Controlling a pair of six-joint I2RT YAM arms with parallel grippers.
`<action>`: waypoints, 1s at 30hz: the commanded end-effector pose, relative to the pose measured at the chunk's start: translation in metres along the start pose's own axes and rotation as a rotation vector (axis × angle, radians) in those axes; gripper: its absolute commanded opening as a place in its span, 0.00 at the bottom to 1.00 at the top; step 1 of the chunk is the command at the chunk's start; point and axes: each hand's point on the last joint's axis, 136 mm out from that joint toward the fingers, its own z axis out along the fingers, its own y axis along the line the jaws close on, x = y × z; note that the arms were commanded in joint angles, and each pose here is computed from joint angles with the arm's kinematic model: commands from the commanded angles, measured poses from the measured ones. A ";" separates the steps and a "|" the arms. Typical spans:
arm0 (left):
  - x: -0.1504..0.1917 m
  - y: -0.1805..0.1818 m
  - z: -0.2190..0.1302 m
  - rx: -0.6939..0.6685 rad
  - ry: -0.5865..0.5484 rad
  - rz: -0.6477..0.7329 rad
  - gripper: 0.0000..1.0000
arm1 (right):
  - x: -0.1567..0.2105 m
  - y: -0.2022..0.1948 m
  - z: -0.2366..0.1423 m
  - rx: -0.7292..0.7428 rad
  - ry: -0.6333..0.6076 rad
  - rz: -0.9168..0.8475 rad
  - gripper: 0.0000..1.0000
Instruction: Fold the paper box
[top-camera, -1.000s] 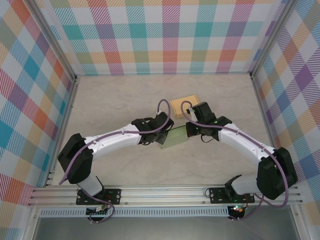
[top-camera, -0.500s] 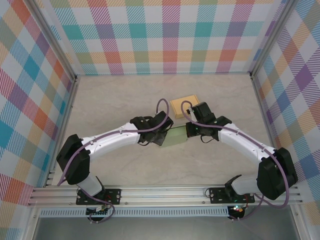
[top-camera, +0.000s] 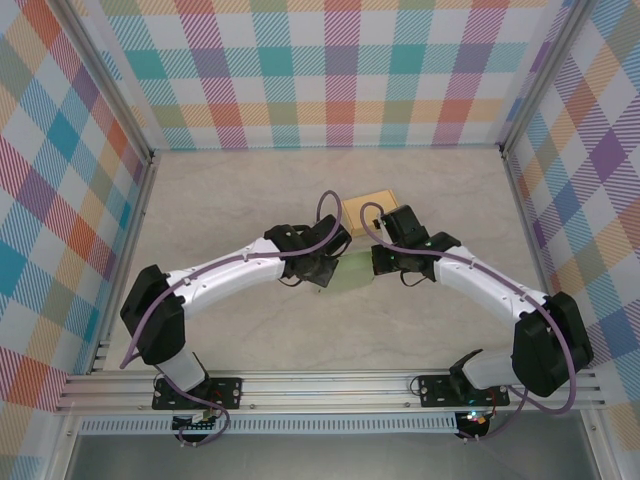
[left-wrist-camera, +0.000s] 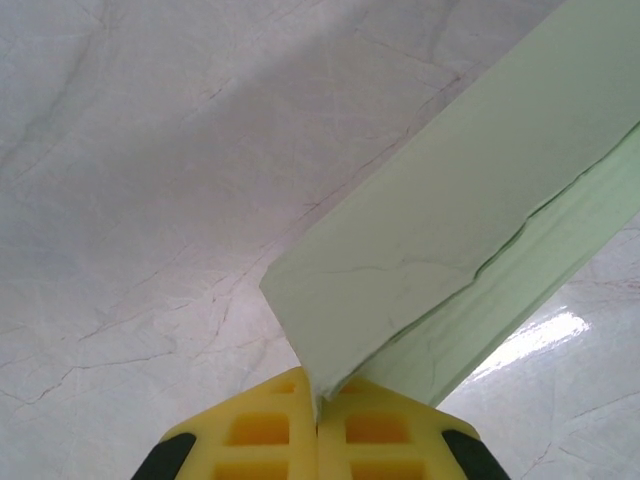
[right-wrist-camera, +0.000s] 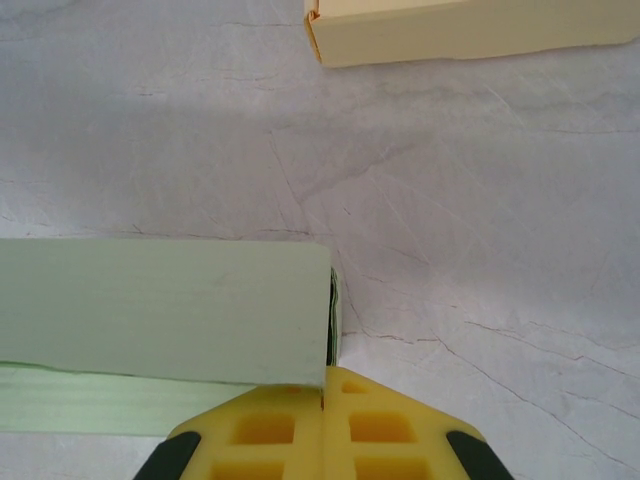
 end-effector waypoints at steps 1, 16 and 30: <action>-0.007 -0.015 0.002 0.065 -0.010 -0.005 0.05 | -0.004 0.016 0.000 -0.051 -0.004 -0.027 0.05; -0.005 -0.012 0.003 0.049 -0.012 -0.002 0.06 | -0.008 0.016 0.013 -0.035 0.015 -0.060 0.17; -0.019 -0.018 -0.012 0.136 -0.054 -0.068 0.17 | 0.000 0.011 0.018 -0.017 0.038 -0.064 0.12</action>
